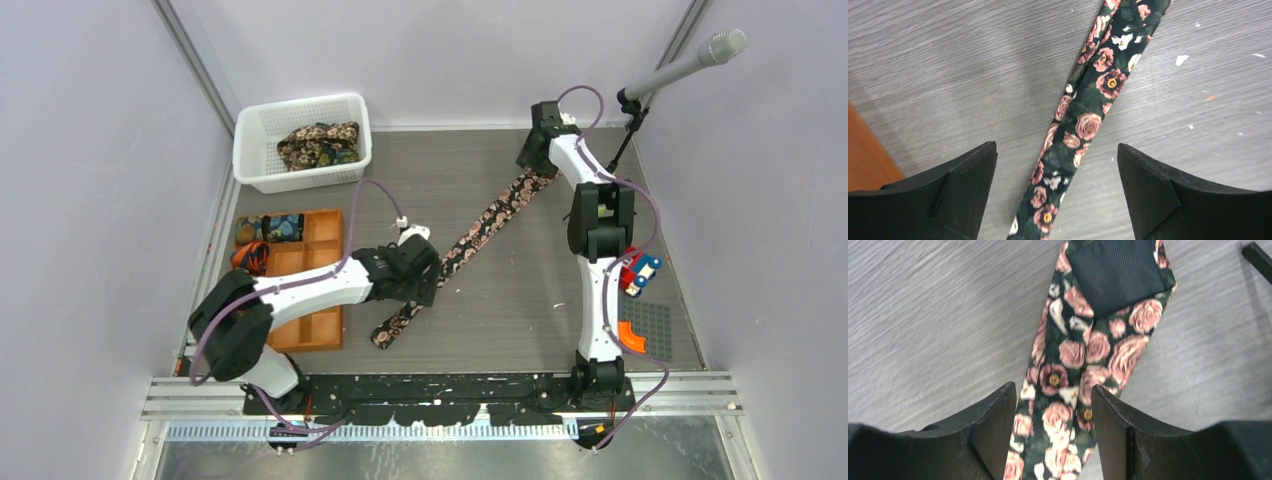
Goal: Roll the ties
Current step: Flatten out the tie at the center of the board.
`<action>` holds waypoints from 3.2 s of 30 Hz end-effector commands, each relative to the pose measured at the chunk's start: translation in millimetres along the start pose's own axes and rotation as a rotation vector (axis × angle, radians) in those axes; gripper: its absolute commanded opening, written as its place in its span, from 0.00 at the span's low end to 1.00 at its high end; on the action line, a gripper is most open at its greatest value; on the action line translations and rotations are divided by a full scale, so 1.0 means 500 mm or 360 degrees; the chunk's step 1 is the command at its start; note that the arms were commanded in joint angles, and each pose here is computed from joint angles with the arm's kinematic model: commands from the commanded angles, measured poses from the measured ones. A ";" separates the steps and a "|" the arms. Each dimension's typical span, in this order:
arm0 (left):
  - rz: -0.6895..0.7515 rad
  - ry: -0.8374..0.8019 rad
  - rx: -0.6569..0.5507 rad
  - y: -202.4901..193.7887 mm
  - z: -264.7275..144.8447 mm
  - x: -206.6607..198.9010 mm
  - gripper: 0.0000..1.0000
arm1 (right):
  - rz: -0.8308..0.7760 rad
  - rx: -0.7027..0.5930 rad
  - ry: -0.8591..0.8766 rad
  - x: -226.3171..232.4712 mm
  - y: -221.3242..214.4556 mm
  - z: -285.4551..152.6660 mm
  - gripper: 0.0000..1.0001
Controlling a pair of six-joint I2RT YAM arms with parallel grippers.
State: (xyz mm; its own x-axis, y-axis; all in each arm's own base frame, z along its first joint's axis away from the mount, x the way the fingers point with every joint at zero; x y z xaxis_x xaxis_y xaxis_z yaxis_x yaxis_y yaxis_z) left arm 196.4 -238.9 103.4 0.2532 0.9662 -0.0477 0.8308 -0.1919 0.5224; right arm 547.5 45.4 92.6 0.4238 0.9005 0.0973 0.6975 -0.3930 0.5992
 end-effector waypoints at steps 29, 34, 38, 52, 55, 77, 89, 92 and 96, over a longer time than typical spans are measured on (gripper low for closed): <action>-0.0464 -0.0031 -0.0060 -0.128 -0.194 0.116 0.80 | -0.0380 0.0647 0.0640 0.161 -0.566 -0.456 0.56; -0.0469 -0.0047 -0.0074 -0.128 -0.198 0.118 0.79 | -0.0406 0.0681 0.0630 0.170 -0.581 -0.433 0.54; -0.0475 -0.0049 -0.0090 -0.128 -0.199 0.120 0.79 | -0.0396 0.0648 0.0668 0.187 -0.571 -0.432 0.52; -0.0456 -0.0011 -0.0118 -0.120 -0.188 0.119 0.78 | -0.0409 0.0637 0.0651 0.205 -0.554 -0.435 0.48; -0.0447 -0.0001 -0.0122 -0.116 -0.187 0.118 0.77 | -0.0434 0.0658 0.0614 0.210 -0.571 -0.405 0.47; -0.0569 0.0096 -0.0189 -0.066 -0.186 0.098 0.77 | -0.0120 0.0554 0.0454 0.197 -0.494 -0.258 0.43; -0.0652 0.0097 -0.0199 -0.063 -0.180 0.091 0.74 | -0.0195 0.0715 0.0538 0.166 -0.553 -0.332 0.41; -0.0574 0.0032 -0.0192 -0.060 -0.162 0.075 0.74 | -0.0233 0.0702 0.0576 0.171 -0.550 -0.363 0.41; -0.0490 0.0013 -0.0131 -0.056 -0.140 0.054 0.75 | -0.0273 0.0640 0.0614 0.177 -0.516 -0.410 0.41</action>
State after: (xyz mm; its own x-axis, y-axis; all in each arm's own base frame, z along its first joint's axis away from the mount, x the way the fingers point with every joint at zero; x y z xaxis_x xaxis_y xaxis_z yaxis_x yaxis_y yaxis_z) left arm 135.9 -179.2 148.4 -0.0601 0.9795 -0.1920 0.8247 0.1571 0.5433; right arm 300.4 270.5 79.9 0.1333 0.9166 0.3768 0.9281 -0.2489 0.2770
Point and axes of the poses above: each gripper's point midway between its finger pads, its own z axis out along the fingers, its own x axis along the line the jaws close on, y = z × x, the point moved 6 cm from there along -z, back along the fingers, and after that the axes turned 2 degrees about -z, right-handed, at the moved point
